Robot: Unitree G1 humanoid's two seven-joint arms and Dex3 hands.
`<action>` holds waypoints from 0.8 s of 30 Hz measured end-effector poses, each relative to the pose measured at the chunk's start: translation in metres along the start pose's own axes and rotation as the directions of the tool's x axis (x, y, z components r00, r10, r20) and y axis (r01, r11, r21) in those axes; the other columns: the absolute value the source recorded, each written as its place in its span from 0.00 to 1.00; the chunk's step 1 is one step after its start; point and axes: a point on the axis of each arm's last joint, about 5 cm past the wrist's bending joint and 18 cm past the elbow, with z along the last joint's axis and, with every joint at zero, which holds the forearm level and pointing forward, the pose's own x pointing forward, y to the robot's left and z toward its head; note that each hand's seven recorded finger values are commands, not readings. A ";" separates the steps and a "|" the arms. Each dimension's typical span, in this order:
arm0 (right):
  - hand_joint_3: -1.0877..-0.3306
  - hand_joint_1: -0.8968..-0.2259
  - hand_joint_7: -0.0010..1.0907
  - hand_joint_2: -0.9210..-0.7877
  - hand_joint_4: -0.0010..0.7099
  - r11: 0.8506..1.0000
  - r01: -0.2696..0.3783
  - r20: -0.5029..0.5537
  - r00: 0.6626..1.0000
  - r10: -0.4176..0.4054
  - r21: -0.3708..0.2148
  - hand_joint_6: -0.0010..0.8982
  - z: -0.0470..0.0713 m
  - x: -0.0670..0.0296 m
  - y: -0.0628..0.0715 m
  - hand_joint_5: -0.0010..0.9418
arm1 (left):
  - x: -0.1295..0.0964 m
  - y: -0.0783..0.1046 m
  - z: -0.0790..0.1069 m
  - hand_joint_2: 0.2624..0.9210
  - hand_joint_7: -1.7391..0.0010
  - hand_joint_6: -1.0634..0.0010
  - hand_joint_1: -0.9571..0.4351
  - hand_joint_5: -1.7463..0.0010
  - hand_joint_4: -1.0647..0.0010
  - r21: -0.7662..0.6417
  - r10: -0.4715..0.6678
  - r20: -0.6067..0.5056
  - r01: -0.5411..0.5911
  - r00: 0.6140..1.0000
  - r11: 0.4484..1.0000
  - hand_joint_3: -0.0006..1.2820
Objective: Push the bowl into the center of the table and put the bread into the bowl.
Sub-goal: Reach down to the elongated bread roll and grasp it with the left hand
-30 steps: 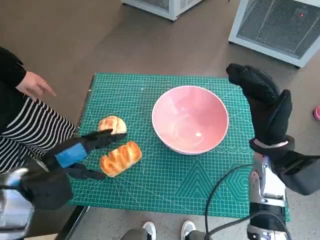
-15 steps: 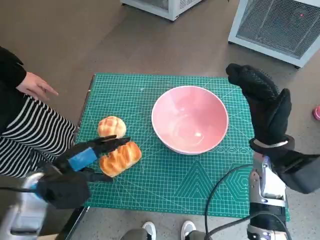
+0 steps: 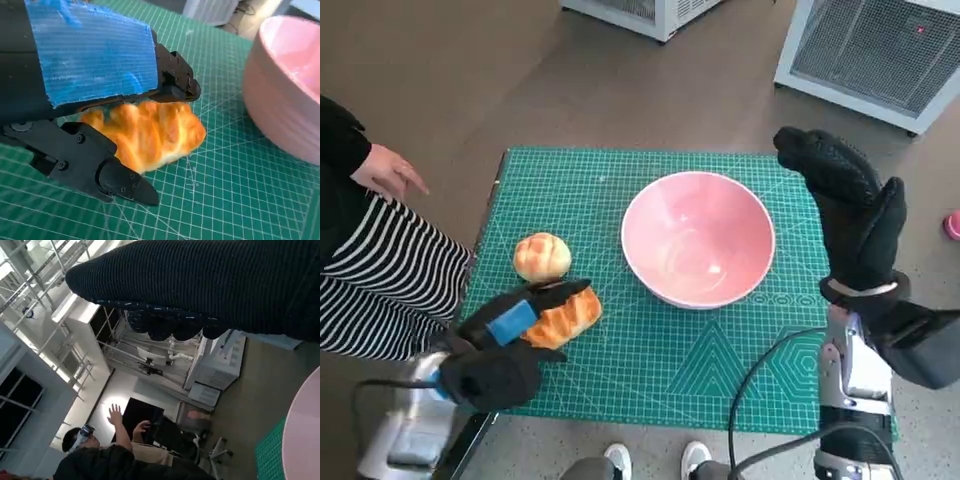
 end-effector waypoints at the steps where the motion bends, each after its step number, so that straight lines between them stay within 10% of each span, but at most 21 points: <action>1: 0.55 0.29 0.37 0.00 0.28 1.000 0.000 0.000 1.000 0.000 0.000 0.14 0.000 -0.0002 0.000 0.00 | 0.001 0.000 0.000 0.89 0.98 0.56 0.44 0.98 0.59 -0.002 0.006 -0.002 -0.006 1.000 1.000 0.01; 11: 0.55 0.29 0.37 0.00 0.28 1.000 0.002 -0.005 1.000 -0.002 0.000 0.15 0.000 -0.0023 0.000 0.00 | 0.003 0.000 -0.002 0.89 0.98 0.51 0.49 0.98 0.52 -0.005 0.023 -0.011 -0.023 1.000 1.000 0.00; 16: 0.55 0.30 0.37 0.00 0.28 1.000 0.003 -0.005 1.000 -0.003 0.002 0.15 0.000 -0.0028 0.000 0.00 | 0.004 -0.001 -0.004 0.93 0.91 0.28 0.69 0.89 0.20 -0.001 0.020 0.001 -0.020 1.000 1.000 0.01; 19: 0.55 0.30 0.37 0.00 0.28 1.000 0.006 -0.003 1.000 -0.006 0.009 0.15 0.000 -0.0030 0.000 0.00 | 0.004 0.000 -0.005 0.98 0.51 0.41 0.69 0.51 0.28 0.008 0.022 0.013 -0.022 1.000 1.000 0.05; 24: 0.55 0.29 0.37 0.00 0.28 1.000 0.008 0.000 1.000 -0.008 0.015 0.15 0.000 -0.0030 0.000 0.00 | 0.004 0.001 -0.008 1.00 0.36 0.46 0.69 0.34 0.33 0.023 0.024 0.028 -0.024 0.999 0.999 0.07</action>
